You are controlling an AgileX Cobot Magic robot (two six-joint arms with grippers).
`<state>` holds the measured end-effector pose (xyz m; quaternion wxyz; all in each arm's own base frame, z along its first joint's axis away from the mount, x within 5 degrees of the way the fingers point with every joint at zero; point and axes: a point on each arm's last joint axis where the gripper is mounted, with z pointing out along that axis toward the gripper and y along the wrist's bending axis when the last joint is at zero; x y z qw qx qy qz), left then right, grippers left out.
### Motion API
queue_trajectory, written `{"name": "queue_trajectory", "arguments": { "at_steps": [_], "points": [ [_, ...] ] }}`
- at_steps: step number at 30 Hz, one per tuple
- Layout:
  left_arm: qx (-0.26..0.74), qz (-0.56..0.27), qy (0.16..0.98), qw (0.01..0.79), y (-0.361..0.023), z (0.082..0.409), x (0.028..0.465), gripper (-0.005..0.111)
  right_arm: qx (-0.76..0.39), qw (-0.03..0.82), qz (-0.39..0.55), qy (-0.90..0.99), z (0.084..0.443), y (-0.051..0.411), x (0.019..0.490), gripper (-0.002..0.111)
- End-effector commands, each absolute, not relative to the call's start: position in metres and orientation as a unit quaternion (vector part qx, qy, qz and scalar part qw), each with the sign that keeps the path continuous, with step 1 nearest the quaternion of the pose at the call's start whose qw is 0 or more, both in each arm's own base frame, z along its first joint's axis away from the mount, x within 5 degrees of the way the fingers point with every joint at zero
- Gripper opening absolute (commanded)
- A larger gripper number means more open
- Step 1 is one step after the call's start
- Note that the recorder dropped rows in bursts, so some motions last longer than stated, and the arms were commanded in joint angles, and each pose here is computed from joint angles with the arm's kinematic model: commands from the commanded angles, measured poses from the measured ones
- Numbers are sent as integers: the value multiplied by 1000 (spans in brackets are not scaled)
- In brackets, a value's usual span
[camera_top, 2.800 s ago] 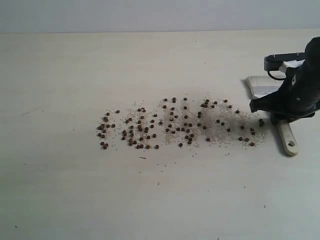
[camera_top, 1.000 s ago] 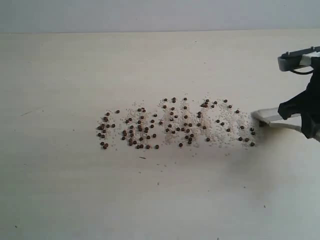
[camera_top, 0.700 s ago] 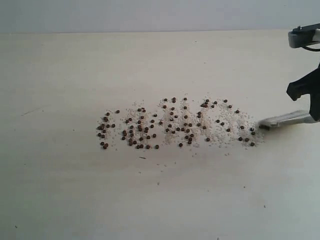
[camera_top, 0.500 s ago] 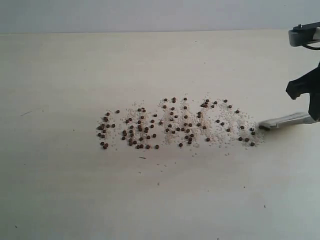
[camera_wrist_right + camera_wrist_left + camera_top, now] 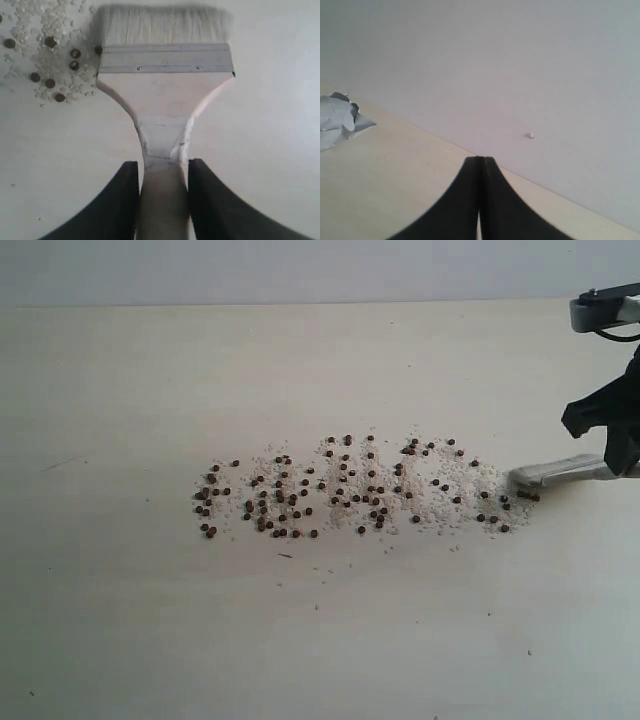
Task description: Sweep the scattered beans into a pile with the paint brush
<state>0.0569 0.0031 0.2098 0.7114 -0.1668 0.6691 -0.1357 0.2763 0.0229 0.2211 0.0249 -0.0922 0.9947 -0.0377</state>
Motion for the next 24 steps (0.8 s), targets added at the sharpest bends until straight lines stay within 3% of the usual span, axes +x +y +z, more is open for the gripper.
{"name": "queue_trajectory", "arguments": {
  "at_steps": [1,7,24],
  "points": [
    [-170,-139,667,712,3,210,57,0,-94,40,-36,994,218,23,281,0],
    [-170,-139,667,712,3,210,57,0,-88,65,-31,993,198,24,287,0],
    [-170,-139,667,712,3,210,57,0,-82,31,-32,996,161,25,298,0]
  ]
}}
